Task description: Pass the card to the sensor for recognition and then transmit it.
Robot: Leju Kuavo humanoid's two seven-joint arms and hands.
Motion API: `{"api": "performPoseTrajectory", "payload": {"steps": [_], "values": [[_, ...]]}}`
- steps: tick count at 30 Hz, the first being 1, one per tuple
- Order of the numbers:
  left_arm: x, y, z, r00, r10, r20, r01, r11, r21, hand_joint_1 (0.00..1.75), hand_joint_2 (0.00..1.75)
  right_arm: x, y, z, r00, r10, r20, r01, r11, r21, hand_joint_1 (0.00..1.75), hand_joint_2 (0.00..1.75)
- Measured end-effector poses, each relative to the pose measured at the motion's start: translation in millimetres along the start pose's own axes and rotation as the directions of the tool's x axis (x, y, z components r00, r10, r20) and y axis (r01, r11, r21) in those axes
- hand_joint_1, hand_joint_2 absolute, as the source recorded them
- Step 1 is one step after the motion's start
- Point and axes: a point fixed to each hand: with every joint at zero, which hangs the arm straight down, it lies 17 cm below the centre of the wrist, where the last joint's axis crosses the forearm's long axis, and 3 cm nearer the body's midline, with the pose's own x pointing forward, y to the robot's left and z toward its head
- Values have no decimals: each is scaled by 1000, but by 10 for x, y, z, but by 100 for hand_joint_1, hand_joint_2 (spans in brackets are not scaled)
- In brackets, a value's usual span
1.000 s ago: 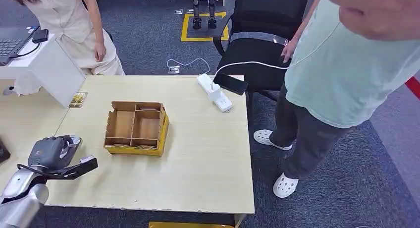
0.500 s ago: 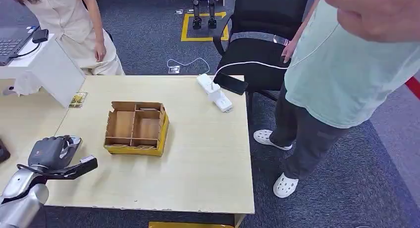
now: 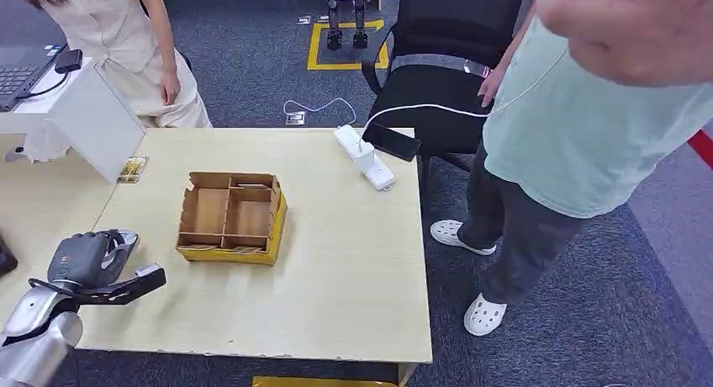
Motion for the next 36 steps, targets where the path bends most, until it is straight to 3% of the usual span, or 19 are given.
{"api": "performPoseTrajectory", "payload": {"steps": [36], "values": [[0,0,0,1000,0,0,0,1000,0,175,175,0,0,0,1000,0,0,0,1000,0,0,175]]}}
